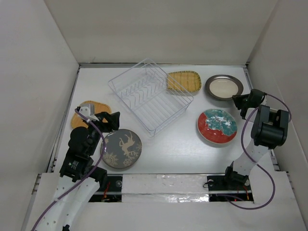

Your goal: Load the plates into the dish rack

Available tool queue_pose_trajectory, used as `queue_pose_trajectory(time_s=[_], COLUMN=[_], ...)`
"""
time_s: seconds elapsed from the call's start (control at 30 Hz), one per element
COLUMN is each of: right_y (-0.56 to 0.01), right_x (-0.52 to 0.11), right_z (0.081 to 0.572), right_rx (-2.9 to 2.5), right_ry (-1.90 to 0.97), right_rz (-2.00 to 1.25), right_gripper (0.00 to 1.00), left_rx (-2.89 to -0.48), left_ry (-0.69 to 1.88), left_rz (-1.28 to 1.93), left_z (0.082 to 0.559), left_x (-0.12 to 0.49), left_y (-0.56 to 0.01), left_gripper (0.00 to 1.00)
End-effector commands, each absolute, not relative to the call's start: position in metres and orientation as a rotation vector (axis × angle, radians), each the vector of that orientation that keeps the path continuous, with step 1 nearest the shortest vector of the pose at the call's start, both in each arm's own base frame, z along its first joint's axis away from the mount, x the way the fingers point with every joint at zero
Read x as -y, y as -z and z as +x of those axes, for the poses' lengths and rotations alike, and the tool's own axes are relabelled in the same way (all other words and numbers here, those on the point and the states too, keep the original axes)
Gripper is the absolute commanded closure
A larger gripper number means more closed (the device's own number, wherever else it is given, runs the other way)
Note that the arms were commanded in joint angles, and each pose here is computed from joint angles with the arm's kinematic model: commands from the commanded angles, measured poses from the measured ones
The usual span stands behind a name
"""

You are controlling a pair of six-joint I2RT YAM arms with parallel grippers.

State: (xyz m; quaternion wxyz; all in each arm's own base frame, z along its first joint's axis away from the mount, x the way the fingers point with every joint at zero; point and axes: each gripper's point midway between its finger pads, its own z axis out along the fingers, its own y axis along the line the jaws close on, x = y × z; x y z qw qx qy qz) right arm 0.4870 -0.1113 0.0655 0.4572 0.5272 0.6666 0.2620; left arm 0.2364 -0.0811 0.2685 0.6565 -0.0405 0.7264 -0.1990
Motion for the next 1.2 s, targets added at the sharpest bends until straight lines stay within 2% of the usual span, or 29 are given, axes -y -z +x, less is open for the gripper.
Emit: queue_pose_trajectory(time_s=[0.0,0.1,0.2,0.33,0.5,0.53,0.57,0.73,0.83,0.93,1.17], right_y=[-0.210,-0.288,-0.357,-0.399,-0.414,-0.404,-0.429,-0.433,-0.419,-0.430,-0.396], right_x=[0.128,0.117,0.077,0.005,-0.088,-0.101,-0.111,-0.182,-0.210,-0.225,-0.262], right_z=[0.497,0.484,0.479,0.492,0.520,0.532,0.536,0.562,0.582,0.583,0.581], right_rx=[-1.302,-1.202,-1.174,-1.252,-1.343,-1.375,-1.336,-1.395,-1.423,-1.405,-1.456], right_ry=[-0.620,-0.519,-0.450,-0.393,-0.394,-0.355,-0.343,-0.248,-0.180,-0.153,-0.052], right_rz=[1.094,0.972,0.783,0.502,0.281,0.234,0.215,0.080,0.050,0.026,-0.068], right_gripper=[1.00,1.00,1.00,1.00,1.00,1.00,1.00,1.00,1.00,1.00,1.00], left_rx=[-1.593,-1.588,-1.582,-1.577,-1.568,-1.565,-1.567,-1.565,-1.566,-1.568,-1.566], left_ry=[0.451,0.451,0.454,0.463,0.466,0.468,0.468,0.468,0.465,0.465,0.464], left_rz=[-0.086,-0.087,-0.085,-0.077,-0.076,-0.075,-0.075,-0.075,-0.077,-0.077,-0.076], left_z=[0.240,0.240,0.240,0.238,0.236,0.236,0.236,0.236,0.236,0.236,0.236], left_x=[0.080,0.078,0.079,0.080,0.079,0.080,0.080,0.080,0.079,0.079,0.079], left_y=[-0.285,-0.285,-0.286,-0.288,-0.290,-0.291,-0.290,-0.291,-0.290,-0.290,-0.290], left_gripper=[0.32,0.32,0.32,0.32,0.32,0.32,0.32,0.32,0.32,0.32,0.32])
